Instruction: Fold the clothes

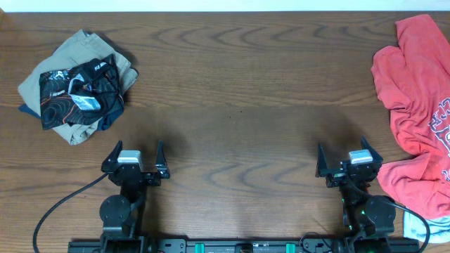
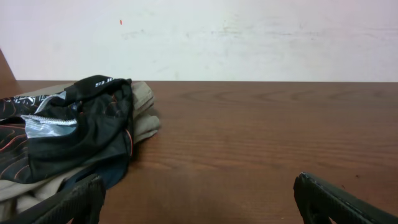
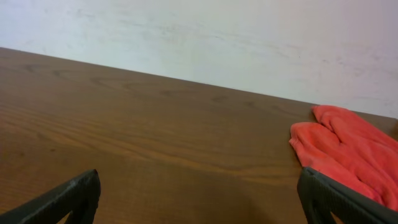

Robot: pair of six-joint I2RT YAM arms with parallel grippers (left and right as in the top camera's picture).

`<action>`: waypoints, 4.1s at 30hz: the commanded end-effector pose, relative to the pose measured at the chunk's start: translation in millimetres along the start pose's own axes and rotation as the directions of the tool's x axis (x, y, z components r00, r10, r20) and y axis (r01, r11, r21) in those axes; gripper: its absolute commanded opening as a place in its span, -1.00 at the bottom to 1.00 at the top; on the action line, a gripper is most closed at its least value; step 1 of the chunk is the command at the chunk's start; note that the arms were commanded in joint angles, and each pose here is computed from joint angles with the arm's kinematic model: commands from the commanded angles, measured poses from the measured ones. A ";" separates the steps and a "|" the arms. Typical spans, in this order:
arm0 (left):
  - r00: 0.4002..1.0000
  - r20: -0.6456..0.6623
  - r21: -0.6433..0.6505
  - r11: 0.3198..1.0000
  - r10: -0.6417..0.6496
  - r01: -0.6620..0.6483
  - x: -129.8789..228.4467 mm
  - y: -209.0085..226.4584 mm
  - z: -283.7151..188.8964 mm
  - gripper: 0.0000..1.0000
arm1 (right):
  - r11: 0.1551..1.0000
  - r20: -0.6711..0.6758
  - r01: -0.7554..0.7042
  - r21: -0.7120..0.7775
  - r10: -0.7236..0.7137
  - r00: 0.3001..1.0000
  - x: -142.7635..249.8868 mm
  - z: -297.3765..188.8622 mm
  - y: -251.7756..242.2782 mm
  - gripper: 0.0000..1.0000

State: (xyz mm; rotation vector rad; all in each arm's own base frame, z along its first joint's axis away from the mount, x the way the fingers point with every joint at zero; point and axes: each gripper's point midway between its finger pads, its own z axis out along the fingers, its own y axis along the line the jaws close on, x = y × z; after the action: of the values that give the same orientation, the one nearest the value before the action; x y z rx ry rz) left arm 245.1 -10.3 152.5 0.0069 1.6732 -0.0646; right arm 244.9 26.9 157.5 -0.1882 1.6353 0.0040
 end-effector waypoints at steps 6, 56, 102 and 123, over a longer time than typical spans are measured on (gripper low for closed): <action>0.999 -0.039 0.000 1.000 -0.002 0.002 12.7 0.4 0.3 0.95 | 1.000 0.000 0.008 -0.001 -0.008 1.000 0.9 -0.1 1.3 0.99; 0.999 -0.042 -0.001 1.000 -0.001 0.000 13.2 0.5 0.3 0.96 | 1.000 0.000 0.016 0.010 -0.016 1.000 0.8 -0.1 -0.8 0.99; 0.961 -0.248 -0.016 0.992 -0.123 0.123 -36.7 -5.5 -4.8 0.95 | 0.998 -0.190 -0.047 0.032 0.052 0.980 -17.6 -1.1 -8.7 0.98; 0.708 -0.693 -0.057 0.989 -0.140 0.139 -58.1 -15.3 -10.9 0.96 | 0.872 -0.667 -0.046 0.487 0.405 0.626 25.3 19.4 -71.0 0.99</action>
State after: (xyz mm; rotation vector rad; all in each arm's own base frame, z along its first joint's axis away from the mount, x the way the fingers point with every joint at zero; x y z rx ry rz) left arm 237.6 -21.3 207.8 -0.1045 2.4438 -0.1777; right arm 280.2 5.4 149.5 0.0424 2.4461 -0.0552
